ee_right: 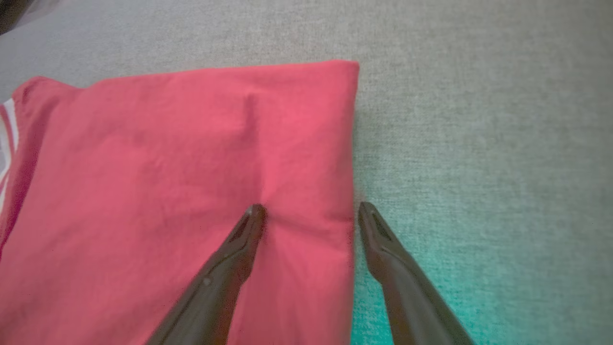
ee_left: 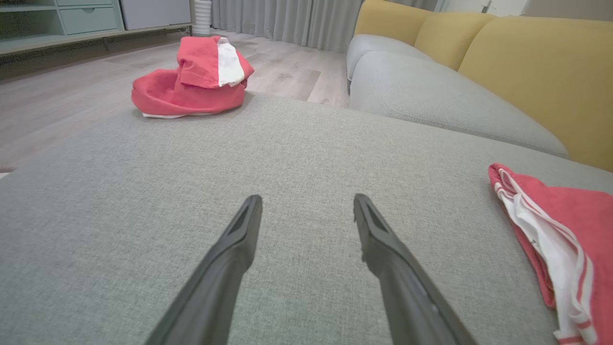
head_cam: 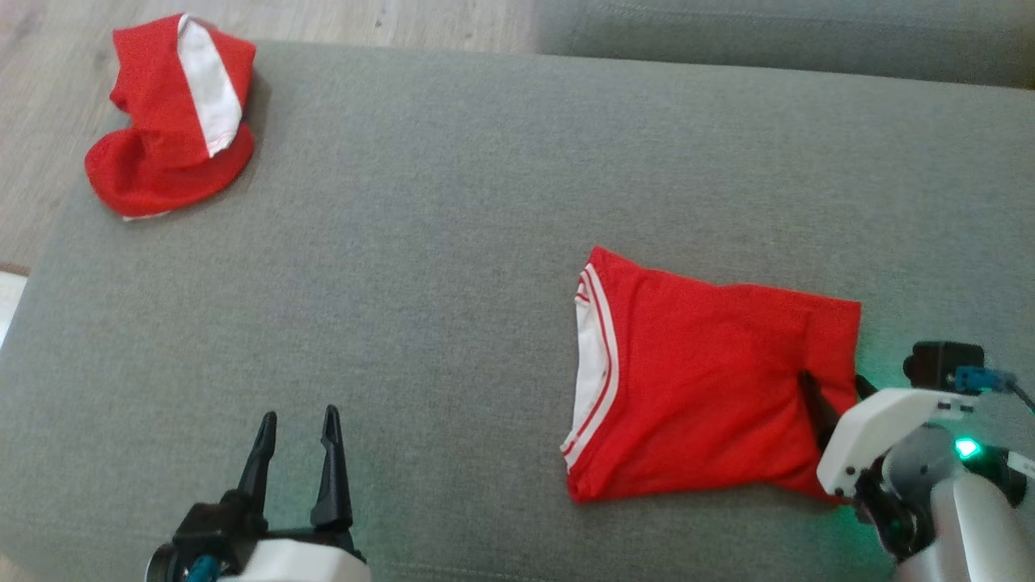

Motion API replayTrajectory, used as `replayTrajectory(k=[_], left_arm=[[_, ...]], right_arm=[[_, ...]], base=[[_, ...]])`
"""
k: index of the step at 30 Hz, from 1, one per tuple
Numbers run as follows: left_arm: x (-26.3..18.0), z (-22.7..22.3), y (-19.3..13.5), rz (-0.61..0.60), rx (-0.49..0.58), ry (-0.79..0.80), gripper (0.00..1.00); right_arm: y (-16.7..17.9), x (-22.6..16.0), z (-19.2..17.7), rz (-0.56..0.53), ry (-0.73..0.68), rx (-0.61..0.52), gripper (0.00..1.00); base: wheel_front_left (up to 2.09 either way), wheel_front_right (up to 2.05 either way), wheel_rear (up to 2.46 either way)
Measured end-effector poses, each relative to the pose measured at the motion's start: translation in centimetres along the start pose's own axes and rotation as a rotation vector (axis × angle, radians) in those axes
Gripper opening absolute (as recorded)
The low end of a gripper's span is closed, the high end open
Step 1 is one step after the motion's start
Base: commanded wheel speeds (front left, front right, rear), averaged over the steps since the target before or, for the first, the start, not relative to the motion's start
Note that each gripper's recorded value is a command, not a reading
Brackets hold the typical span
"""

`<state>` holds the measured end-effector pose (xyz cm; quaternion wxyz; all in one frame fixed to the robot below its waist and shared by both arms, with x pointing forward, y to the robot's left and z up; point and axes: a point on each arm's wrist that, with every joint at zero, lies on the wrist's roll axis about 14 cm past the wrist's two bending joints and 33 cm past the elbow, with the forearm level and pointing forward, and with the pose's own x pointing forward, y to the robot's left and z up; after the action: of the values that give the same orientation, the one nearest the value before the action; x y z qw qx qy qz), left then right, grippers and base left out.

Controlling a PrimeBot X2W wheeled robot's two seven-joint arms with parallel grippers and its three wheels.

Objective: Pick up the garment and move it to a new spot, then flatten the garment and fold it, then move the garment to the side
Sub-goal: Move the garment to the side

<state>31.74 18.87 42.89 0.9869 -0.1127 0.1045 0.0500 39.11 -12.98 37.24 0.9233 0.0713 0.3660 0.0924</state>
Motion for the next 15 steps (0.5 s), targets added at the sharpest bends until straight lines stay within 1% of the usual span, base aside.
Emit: replayTrajectory(k=[4,5,6,7,8,9,12,15], left_arm=[[0.2,-0.1,0.2,0.009,0.002,0.003,1.00],[0.4,0.0,0.2,0.009,0.005,0.000,1.00],[0.5,0.1,0.1,0.007,0.006,-0.001,1.00],[0.6,0.1,0.0,0.000,0.008,-0.002,1.00],[0.7,0.0,-0.1,-0.003,0.010,0.000,1.00],[0.9,0.0,-0.2,-0.008,0.015,-0.001,1.00],[1.5,0.0,-1.0,-0.039,0.028,0.001,1.00],[2.0,-0.4,-2.5,-0.092,0.041,0.014,1.00]], right_arm=[[0.6,1.0,-0.1,0.021,0.033,0.011,0.99],[0.7,1.2,0.0,0.025,0.039,0.009,0.83],[0.8,1.5,0.2,0.030,0.041,0.010,0.46],[0.8,1.7,0.3,0.034,0.044,0.009,0.26],[0.9,1.9,0.6,0.037,0.043,0.005,0.11],[1.0,2.0,0.7,0.042,0.042,0.003,0.00],[1.1,2.2,1.4,0.053,0.020,0.005,0.00],[0.0,2.0,2.4,0.036,-0.026,0.024,0.00]], base=[[0.00,0.00,0.00],[0.00,0.00,0.00],[0.00,0.00,0.00],[0.00,0.00,0.00],[0.00,0.00,0.00],[0.00,0.00,0.00],[0.00,0.00,0.00],[0.00,0.00,0.00]])
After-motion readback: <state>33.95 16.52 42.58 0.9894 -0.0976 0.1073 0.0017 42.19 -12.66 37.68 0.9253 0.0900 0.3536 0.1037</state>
